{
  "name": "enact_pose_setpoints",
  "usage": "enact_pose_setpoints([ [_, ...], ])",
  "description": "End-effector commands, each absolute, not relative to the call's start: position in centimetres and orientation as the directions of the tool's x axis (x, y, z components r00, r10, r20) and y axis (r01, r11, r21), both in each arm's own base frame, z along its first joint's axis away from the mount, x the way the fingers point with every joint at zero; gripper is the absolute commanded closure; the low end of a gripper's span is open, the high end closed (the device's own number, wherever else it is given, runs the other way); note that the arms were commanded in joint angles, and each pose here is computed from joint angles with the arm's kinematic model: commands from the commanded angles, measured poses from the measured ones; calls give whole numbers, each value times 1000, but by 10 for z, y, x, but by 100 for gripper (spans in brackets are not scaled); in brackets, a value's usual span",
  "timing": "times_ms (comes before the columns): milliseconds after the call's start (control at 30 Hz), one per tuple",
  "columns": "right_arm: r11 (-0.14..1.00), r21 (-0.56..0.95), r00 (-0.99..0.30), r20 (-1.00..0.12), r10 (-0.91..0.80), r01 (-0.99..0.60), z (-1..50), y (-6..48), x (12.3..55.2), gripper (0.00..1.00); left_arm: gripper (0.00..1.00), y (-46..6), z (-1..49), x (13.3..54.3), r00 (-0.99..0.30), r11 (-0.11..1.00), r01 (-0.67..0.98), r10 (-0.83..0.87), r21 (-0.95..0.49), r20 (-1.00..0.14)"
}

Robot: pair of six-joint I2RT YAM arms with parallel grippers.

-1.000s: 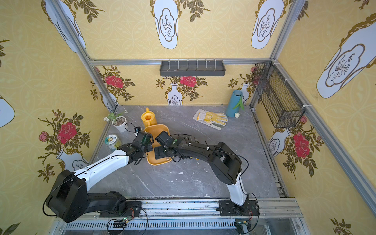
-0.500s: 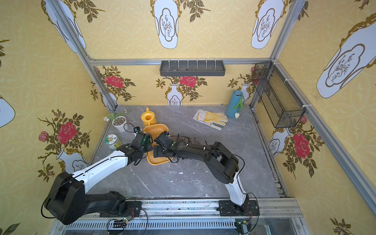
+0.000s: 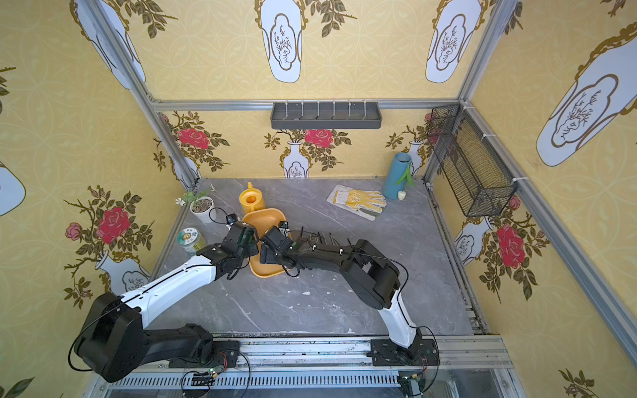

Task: Take out the screwdriver from the storage box
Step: Pick up the screwdriver from the storage box.

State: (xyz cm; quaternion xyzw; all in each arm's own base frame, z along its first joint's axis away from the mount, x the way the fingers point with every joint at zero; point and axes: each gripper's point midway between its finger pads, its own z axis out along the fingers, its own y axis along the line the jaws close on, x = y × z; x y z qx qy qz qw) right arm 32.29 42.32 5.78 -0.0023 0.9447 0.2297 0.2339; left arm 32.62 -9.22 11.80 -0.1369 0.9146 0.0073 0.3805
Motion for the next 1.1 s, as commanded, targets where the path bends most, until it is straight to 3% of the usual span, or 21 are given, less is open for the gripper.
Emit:
enact_pose_setpoints([
  [0, 907, 414, -889, -440, 128, -75, 50, 417, 328, 13, 100, -88, 117, 324, -678, 964, -257, -226, -62, -699],
  [267, 899, 432, -902, -411, 131, -67, 41, 417, 328, 23, 100, -88, 117, 324, -678, 965, -255, -223, -61, -700],
  [633, 894, 444, -920, -372, 126, -57, 28, 416, 329, 44, 100, -86, 117, 323, -679, 965, -258, -222, -55, -699],
  [1067, 905, 423, -929, -352, 118, -45, 18, 410, 329, 52, 100, -86, 115, 323, -684, 964, -259, -220, -51, -696],
])
